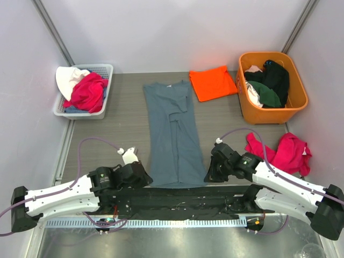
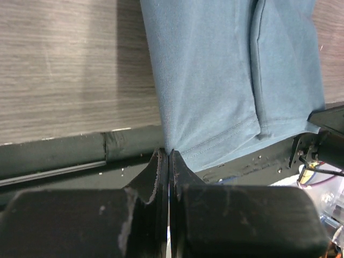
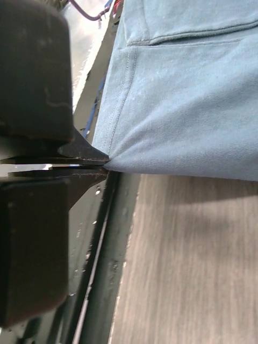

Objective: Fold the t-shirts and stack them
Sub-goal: Fold the tshirt

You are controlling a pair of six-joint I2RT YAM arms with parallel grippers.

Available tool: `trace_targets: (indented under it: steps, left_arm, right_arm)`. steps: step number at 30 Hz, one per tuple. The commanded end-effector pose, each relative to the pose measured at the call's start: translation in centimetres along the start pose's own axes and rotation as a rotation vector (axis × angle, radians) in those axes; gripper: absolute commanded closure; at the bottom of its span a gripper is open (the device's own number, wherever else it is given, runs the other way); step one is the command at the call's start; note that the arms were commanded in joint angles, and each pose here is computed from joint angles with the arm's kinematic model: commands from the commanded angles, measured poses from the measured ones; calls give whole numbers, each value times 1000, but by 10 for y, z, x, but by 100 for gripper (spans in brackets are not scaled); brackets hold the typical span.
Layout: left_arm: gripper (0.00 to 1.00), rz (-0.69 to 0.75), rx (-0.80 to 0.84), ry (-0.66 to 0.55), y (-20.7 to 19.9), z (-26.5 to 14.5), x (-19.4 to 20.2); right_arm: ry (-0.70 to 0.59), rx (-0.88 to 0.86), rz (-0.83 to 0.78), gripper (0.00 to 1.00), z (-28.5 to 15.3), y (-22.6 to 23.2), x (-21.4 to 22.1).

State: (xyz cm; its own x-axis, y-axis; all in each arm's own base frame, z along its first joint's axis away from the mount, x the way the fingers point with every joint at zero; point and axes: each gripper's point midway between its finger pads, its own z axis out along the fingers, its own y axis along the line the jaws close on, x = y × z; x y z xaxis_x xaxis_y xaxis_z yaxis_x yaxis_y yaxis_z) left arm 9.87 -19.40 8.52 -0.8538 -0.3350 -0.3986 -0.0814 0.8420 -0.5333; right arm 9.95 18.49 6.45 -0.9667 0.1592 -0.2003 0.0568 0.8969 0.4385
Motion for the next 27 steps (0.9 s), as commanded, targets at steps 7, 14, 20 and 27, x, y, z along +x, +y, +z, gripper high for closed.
trace_targets:
  steps: [7,14,20,27]
  left_arm:
    - [100,-10,15,-215,-26,-22,-51]
    - [100,-8,14,-399,-49,-21,-104]
    - [100,33,-21,-439,-64,3,-150]
    - [100,39,-54,-435,-67,47,-213]
  right_arm:
    - [-200,-31,-47,99,-34,38,-53]
    - [-431,11,-92,99,-33,76,-129]
    - [-529,55,-118,99,-26,97,-188]
    - [-556,44,-82,99,-11,93,-254]
